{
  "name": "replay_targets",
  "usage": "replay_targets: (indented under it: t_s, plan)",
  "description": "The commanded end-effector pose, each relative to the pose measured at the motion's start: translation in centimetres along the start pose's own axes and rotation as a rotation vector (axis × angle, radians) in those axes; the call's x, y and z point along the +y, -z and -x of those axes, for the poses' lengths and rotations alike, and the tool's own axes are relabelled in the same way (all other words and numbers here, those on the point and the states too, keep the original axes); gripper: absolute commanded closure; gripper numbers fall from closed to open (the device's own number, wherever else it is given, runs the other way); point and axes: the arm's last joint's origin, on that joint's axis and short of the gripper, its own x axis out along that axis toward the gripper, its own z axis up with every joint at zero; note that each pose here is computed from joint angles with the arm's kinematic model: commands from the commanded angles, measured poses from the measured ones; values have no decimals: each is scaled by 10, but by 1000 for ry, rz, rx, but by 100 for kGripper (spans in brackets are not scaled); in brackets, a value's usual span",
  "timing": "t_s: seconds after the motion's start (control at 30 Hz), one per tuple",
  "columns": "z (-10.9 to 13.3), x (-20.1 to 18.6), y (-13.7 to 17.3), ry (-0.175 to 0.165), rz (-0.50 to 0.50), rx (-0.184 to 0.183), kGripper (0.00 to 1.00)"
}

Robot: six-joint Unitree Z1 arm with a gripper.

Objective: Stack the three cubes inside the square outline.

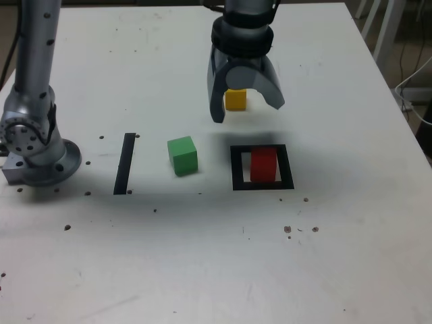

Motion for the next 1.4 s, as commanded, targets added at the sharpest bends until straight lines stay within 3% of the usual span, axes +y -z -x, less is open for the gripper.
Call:
replay_targets:
  t_s: [0.0,0.77,1.07,1.23,1.37]
  plan:
    - [2,8,3,-2,4,4,1]
    - [-25,81,-11,33,-83,64,3]
    - [-40,98,-26,69,-110,92,8]
    - [-43,102,-31,76,-109,106,16]
    - [-45,103,-33,73,-107,122,34]
